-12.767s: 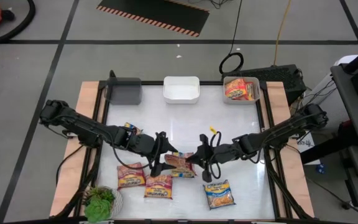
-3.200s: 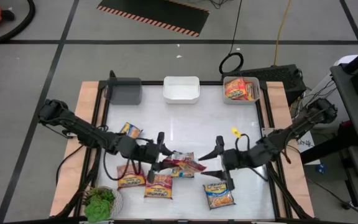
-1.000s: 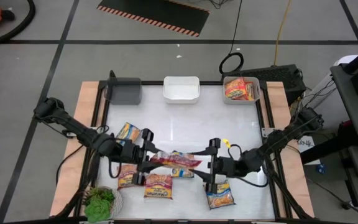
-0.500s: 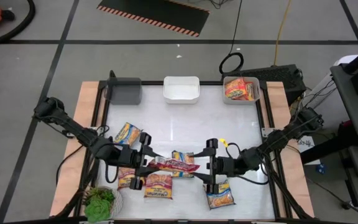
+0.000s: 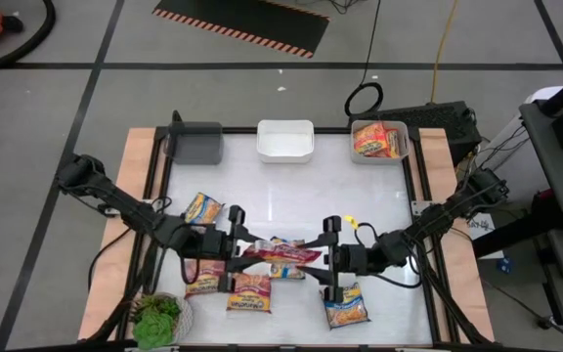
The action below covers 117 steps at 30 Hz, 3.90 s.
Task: Sort Maruchan noodles
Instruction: Put the top red noodle pack into the white bin
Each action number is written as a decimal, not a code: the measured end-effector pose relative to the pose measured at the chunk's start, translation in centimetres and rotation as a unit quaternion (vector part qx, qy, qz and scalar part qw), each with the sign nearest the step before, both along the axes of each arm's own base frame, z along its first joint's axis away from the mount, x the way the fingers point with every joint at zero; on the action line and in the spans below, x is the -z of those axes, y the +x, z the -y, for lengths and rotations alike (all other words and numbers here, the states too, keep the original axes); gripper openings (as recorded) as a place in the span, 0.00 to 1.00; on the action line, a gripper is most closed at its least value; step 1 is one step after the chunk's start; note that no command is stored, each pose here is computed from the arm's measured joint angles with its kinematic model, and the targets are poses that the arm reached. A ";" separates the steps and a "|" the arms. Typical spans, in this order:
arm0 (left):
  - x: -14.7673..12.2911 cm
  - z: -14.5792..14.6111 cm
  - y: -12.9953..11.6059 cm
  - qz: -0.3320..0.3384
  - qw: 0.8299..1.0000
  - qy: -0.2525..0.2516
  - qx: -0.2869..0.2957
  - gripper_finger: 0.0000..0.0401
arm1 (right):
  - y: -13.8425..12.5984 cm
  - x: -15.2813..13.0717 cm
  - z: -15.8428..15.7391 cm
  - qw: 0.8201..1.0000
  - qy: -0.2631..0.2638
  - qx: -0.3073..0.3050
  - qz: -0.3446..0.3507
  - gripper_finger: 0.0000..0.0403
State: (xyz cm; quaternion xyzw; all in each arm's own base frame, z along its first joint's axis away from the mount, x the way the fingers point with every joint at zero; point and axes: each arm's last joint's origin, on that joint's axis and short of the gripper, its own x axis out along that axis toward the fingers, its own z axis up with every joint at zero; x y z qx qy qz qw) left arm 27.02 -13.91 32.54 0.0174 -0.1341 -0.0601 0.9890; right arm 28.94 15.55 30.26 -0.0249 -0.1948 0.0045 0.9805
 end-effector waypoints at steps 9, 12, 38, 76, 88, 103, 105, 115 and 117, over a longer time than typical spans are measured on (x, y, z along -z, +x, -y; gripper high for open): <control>0.0 0.0 0.0 0.002 1.000 -0.001 0.001 0.36 | 0.1 0.2 0.0 1.000 0.004 0.000 -0.010 0.31; 0.0 -0.1 0.0 0.002 1.000 -0.002 0.000 0.36 | 0.1 0.2 0.0 1.000 0.004 0.001 -0.010 0.27; -2.7 -2.5 -7.6 -0.122 0.969 -0.049 -0.208 0.87 | 1.6 1.4 3.7 0.967 0.011 0.236 -0.097 0.25; -2.3 -3.9 -10.3 -0.160 0.940 -0.032 -0.298 0.88 | 6.1 10.3 24.3 0.810 0.142 0.553 -0.135 0.25; -2.4 -4.4 -10.0 -0.161 0.936 -0.021 -0.312 0.88 | 5.4 10.7 26.9 0.787 0.156 0.581 -0.136 0.25; -2.6 -4.8 -9.6 -0.157 0.938 -0.022 -0.308 0.88 | 6.1 13.4 27.3 0.786 0.174 0.579 -0.129 0.25; -2.6 -4.8 -9.6 -0.157 0.938 -0.021 -0.308 0.88 | 6.2 13.5 27.3 0.786 0.173 0.579 -0.131 0.25; -2.6 -4.8 -9.6 -0.157 0.938 -0.022 -0.308 0.88 | 6.1 13.9 27.3 0.780 0.172 0.583 -0.147 0.25; -2.6 -4.8 -9.6 -0.157 0.938 -0.022 -0.307 0.88 | 6.1 14.2 27.3 0.776 0.175 0.585 -0.155 0.25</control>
